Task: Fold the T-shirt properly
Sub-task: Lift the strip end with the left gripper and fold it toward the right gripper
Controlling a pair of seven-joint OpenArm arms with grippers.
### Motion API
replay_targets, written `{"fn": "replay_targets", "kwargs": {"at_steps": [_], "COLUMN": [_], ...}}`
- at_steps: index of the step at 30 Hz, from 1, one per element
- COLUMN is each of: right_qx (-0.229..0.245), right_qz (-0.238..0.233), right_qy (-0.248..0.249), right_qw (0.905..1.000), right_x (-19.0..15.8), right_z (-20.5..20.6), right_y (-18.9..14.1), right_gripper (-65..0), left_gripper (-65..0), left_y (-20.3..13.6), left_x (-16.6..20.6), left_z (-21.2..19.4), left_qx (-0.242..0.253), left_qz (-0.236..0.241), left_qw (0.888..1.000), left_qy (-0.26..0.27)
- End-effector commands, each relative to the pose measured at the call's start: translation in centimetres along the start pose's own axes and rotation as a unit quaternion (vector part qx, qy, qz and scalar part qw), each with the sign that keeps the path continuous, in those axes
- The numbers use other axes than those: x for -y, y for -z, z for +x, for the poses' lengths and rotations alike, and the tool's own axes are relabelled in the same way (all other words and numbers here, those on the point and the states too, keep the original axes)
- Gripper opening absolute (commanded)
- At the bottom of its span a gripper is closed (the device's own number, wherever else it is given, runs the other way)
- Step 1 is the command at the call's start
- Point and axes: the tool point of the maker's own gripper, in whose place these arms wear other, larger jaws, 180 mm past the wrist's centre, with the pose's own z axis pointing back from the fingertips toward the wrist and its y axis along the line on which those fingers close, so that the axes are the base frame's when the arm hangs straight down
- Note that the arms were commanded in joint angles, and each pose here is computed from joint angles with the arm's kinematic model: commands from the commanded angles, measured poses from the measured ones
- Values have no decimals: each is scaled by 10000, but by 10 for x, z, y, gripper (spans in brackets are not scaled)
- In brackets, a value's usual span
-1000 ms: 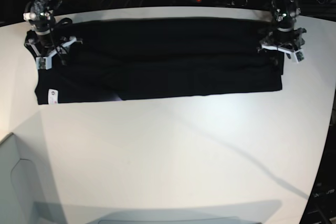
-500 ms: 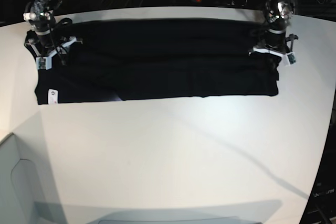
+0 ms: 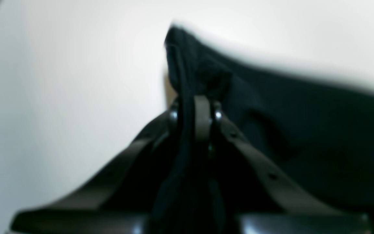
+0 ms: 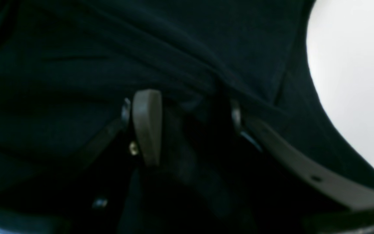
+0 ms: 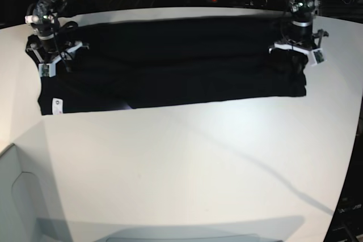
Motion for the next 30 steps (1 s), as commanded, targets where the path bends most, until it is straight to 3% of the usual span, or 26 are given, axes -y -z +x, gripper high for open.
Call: {"fn": "replay_targets", "kwargs": {"at_steps": [1,6,12,21,30], "right_qx": [205,218,288,311,306], "right_qz": [19,20,30,30,23], "right_qy": [-56,-53,-32,-31,-47], "right_qw": [9998,9997,9996,9995,9995], "right_x": [2,1,0,0,1], "right_z": [12,13,19,21,21], "right_y": [-2,-2,1,1,1], "right_gripper": [-377,-377,-377,-377,-377], "left_gripper": [-650,-650,-650,-650,-650], "left_y": [-6,-22,-33,-67,-65], "left_x": [7,50,119,240,303], "left_z": [18,34,15,-7,-30], "left_qx": [305,500,297,322,254], "left_qz": [-98,-644,-1509,-3016,-3525], "left_qw": [9995,9967,9880,9490,9291], "left_qy": [22,-3,147,865,1093]}}
